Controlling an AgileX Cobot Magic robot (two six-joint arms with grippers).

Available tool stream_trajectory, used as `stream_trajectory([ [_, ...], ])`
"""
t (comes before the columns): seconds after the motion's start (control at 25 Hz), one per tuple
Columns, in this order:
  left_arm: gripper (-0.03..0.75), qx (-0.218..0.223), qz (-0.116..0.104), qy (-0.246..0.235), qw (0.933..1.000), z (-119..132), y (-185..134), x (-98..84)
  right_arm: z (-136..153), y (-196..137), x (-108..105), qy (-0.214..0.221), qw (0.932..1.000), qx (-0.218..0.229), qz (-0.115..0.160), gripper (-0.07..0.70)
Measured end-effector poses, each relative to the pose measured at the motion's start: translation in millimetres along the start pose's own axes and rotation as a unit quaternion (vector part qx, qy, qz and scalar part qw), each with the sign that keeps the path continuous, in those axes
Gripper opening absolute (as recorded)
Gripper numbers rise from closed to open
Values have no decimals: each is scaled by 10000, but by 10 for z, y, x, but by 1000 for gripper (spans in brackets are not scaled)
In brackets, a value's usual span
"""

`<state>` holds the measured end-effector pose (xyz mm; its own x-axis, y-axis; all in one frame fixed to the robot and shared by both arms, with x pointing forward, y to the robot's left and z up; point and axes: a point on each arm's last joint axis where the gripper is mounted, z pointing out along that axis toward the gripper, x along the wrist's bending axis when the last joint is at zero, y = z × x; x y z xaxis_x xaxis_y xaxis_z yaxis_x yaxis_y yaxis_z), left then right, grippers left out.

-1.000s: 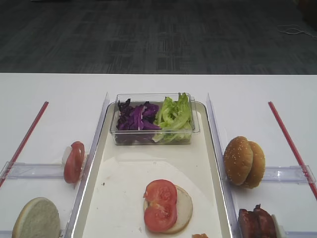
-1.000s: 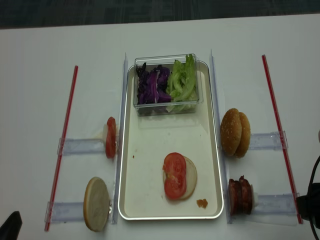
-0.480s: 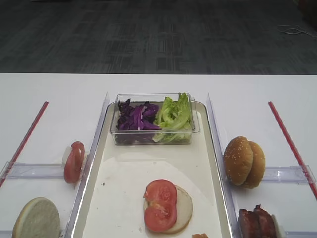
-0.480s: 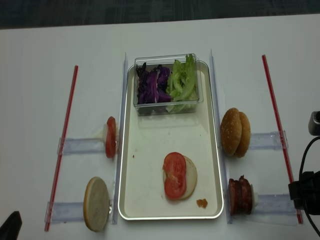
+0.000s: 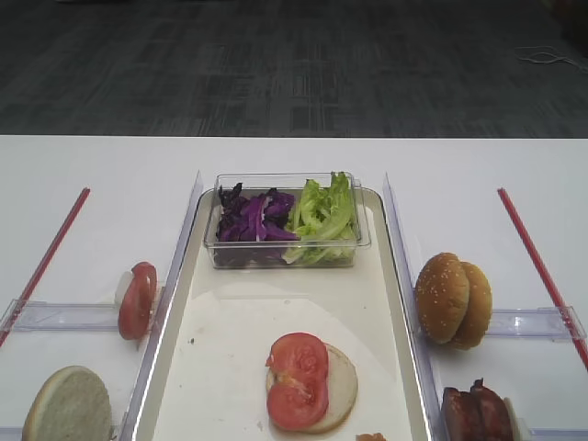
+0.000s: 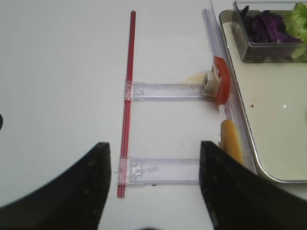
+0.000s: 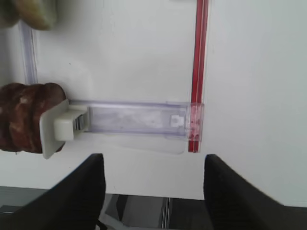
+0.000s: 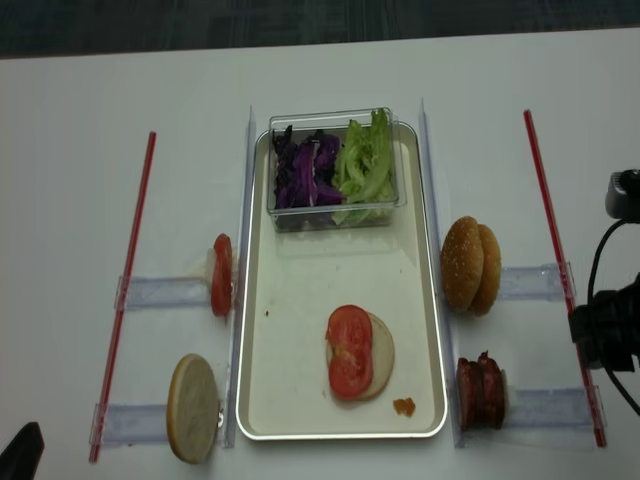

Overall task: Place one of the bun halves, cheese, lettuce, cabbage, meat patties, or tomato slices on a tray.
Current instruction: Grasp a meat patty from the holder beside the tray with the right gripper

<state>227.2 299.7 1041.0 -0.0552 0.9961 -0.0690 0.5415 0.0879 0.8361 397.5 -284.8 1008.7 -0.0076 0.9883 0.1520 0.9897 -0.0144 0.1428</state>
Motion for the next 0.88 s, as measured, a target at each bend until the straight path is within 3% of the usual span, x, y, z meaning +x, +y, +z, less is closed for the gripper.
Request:
stream_trajectory([
  [0.48,420,0,0,0,10000,0,0,0,113,188,9,113,9991,395,87,454],
  [0.88,420,0,0,0,10000,0,0,0,158,166,324,236,9984,421,-305,422],
])
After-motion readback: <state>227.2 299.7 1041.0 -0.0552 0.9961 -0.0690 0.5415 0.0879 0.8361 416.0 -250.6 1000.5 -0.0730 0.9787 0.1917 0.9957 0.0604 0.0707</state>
